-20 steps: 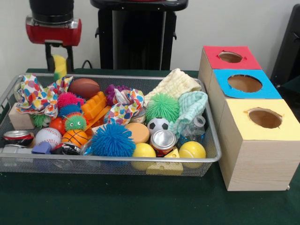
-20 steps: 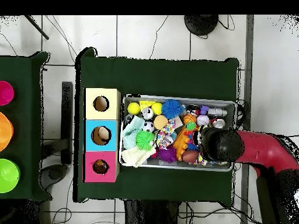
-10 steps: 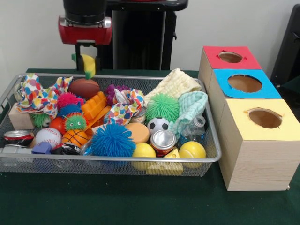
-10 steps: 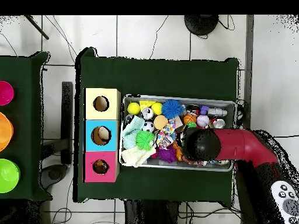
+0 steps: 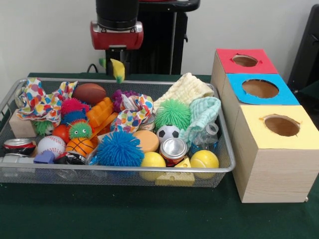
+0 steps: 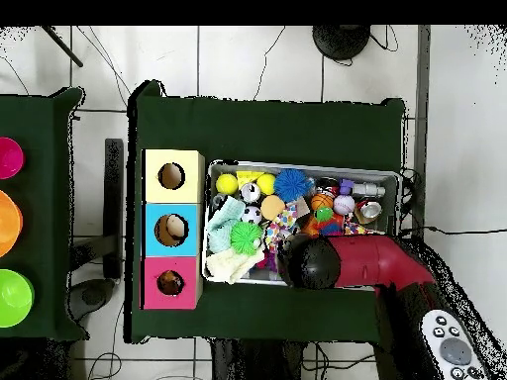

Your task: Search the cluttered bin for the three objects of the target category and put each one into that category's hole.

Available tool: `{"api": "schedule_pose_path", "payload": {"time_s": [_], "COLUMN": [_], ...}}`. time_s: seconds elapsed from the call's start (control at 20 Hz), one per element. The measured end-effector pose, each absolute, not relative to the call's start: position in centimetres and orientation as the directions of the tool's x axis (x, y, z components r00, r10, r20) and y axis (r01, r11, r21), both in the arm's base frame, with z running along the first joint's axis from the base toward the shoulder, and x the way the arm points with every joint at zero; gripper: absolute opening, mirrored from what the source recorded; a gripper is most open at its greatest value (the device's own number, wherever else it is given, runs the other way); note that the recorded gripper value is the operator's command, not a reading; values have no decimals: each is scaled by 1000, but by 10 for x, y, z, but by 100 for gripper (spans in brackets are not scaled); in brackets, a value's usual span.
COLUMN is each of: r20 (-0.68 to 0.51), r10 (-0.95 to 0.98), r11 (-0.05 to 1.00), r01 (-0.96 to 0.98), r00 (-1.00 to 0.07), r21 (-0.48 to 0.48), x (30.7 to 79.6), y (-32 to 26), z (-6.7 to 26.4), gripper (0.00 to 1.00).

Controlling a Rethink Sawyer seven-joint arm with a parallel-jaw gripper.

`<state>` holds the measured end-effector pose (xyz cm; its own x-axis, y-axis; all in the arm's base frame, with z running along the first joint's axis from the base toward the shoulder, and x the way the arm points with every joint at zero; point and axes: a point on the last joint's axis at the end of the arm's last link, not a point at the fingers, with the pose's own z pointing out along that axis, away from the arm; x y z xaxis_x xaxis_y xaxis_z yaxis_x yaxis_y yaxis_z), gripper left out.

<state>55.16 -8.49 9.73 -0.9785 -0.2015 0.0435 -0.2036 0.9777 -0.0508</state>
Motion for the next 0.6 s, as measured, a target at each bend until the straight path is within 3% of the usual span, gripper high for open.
{"api": "schedule_pose_path", "payload": {"time_s": [0.6], "r20": [15], "r10": [-238], "r11": [969], "r01": [-238], "r00": [-971], "r21": [-59], "x": [520], "y": [-27], "z": [85], "gripper": [0]}}
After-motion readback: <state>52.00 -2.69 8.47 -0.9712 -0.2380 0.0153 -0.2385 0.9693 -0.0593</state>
